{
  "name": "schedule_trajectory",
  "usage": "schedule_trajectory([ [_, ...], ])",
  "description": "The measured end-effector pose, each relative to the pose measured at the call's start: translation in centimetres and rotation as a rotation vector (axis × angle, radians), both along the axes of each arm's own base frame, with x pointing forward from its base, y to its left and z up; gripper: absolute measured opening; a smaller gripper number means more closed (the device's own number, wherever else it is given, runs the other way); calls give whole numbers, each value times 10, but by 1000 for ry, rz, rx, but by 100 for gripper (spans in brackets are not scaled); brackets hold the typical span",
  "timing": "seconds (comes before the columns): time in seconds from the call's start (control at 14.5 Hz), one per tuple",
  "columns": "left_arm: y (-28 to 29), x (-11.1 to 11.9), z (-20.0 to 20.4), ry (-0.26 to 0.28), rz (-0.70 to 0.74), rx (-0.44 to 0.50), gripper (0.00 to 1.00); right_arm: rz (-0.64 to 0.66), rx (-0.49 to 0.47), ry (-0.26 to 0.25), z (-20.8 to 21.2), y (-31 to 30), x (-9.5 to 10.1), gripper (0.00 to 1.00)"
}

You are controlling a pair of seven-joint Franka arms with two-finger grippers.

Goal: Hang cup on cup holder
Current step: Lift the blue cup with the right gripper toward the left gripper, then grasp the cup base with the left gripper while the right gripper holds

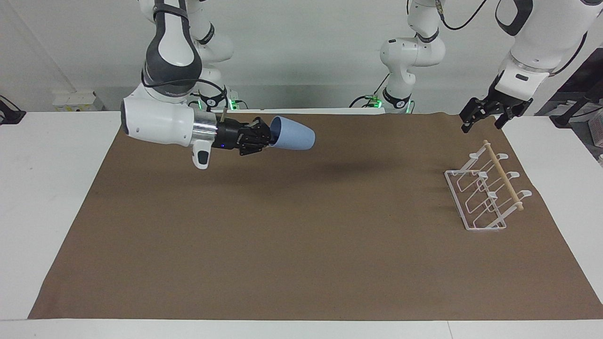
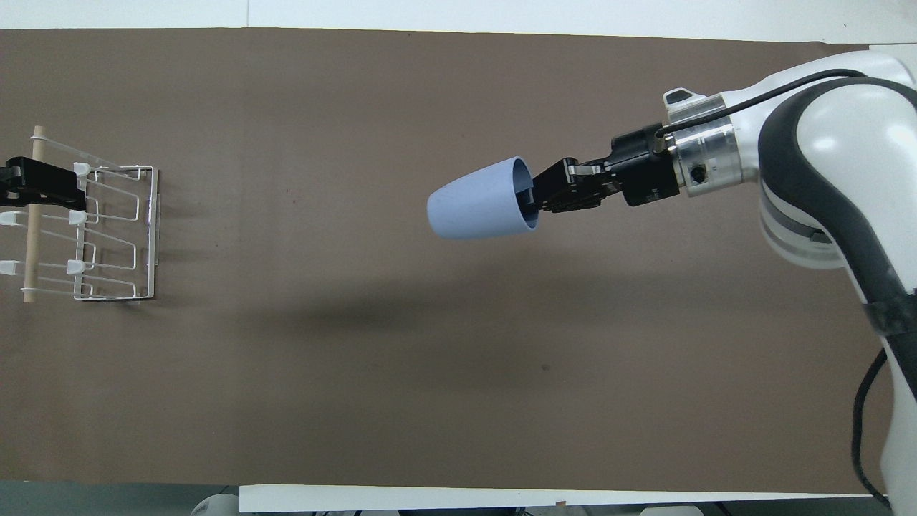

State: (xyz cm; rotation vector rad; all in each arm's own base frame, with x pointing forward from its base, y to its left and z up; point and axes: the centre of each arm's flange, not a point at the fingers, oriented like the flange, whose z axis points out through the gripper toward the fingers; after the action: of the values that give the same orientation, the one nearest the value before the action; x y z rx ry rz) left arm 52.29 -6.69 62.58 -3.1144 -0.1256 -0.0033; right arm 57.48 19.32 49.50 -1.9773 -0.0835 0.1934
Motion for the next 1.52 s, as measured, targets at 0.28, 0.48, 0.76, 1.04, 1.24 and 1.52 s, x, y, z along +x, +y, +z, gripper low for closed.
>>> schedule_trajectory([
  [0.28,-65,-12,3,-4,265,-58,100,-143,164,58,-2,69,-16,5],
  [0.48,-111,-19,10,-39,531,-129,100,-219,187,93,-2,111,-30,5],
  [0.76,-160,-29,22,-44,861,-245,100,-230,184,111,-4,122,-36,5],
  [1.04,-175,-29,31,-36,1048,-338,100,-238,183,118,-5,119,-35,5],
  [1.24,-203,-35,33,34,1123,-416,100,-243,181,133,-6,118,-35,5],
  [1.52,-218,-33,29,84,1171,-471,100,-247,173,153,-13,117,-37,5],
])
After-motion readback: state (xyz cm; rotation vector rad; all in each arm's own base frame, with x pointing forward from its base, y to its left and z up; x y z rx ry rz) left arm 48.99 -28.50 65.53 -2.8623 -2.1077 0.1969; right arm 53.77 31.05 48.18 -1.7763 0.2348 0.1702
